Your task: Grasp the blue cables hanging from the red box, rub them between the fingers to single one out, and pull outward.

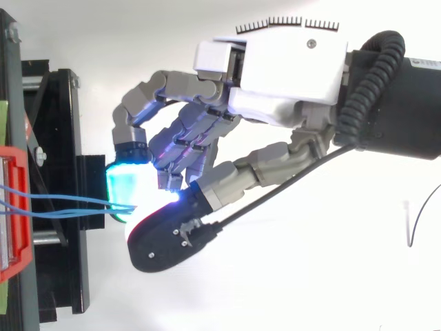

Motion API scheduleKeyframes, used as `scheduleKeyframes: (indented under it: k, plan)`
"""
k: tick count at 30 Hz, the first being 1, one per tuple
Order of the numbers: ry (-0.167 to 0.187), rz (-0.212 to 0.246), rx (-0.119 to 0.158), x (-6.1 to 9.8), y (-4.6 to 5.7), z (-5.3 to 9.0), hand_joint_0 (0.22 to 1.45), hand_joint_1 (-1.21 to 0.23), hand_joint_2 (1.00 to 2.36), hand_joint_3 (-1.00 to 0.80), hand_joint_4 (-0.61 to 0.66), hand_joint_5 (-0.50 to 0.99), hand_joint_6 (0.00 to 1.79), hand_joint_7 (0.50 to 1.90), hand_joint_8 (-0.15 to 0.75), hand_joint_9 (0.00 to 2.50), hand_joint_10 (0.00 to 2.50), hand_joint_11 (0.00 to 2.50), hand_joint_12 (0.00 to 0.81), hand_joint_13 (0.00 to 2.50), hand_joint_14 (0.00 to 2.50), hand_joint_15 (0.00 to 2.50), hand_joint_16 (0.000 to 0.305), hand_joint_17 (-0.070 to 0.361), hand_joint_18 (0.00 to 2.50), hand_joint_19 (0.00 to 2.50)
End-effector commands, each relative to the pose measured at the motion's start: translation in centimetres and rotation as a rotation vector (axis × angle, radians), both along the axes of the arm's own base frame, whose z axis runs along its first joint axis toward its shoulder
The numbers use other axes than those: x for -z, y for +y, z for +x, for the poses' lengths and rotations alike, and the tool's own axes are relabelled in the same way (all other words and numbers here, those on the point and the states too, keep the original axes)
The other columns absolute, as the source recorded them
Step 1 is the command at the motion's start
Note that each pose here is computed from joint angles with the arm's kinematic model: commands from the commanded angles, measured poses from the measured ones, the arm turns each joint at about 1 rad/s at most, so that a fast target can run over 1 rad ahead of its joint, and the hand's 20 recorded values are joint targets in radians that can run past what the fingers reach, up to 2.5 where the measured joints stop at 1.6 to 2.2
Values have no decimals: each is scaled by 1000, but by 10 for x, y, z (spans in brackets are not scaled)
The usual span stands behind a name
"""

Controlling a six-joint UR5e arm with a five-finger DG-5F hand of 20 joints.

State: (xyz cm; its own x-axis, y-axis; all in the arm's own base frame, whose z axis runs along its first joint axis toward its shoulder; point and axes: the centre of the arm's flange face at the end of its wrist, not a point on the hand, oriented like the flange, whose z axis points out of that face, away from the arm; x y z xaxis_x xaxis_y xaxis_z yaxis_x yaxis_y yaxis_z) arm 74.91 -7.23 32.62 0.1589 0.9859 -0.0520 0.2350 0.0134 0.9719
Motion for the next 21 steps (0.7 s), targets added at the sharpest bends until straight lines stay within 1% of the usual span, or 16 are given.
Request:
scheduleKeyframes:
  k: [1, 8, 12, 14, 15, 21]
  plan:
    - [1, 0, 0, 1, 0, 0, 624, -759, 1005, -442, 107, -184, 892, 1107, 330, 848, 18, 824, 403, 896, 19, 639, 55, 124, 872, 681]
    - [-1, 0, 0, -1, 0, 0, 657, -787, 1012, -341, 30, -185, 905, 1141, 336, 863, 18, 833, 404, 905, 19, 638, 55, 124, 893, 670]
    - [-2, 6, 1, -1, 0, 0, 686, -810, 1010, -360, -4, -196, 915, 1087, 327, 843, 18, 831, 404, 905, 19, 624, 55, 124, 890, 651]
    - [-1, 10, 2, 1, 0, 0, 697, -827, 1008, -401, 9, -204, 913, 1051, 317, 810, 17, 828, 400, 893, 21, 627, 56, 125, 885, 641]
    - [-5, 18, 4, -1, 0, 0, 699, -836, 1006, -421, 29, -206, 912, 1038, 315, 804, 17, 825, 402, 890, 20, 626, 55, 125, 881, 641]
    - [-5, 27, 6, 0, 0, 0, 698, -879, 1000, -500, 83, -206, 904, 1028, 313, 796, 18, 830, 396, 880, 19, 626, 56, 125, 871, 625]
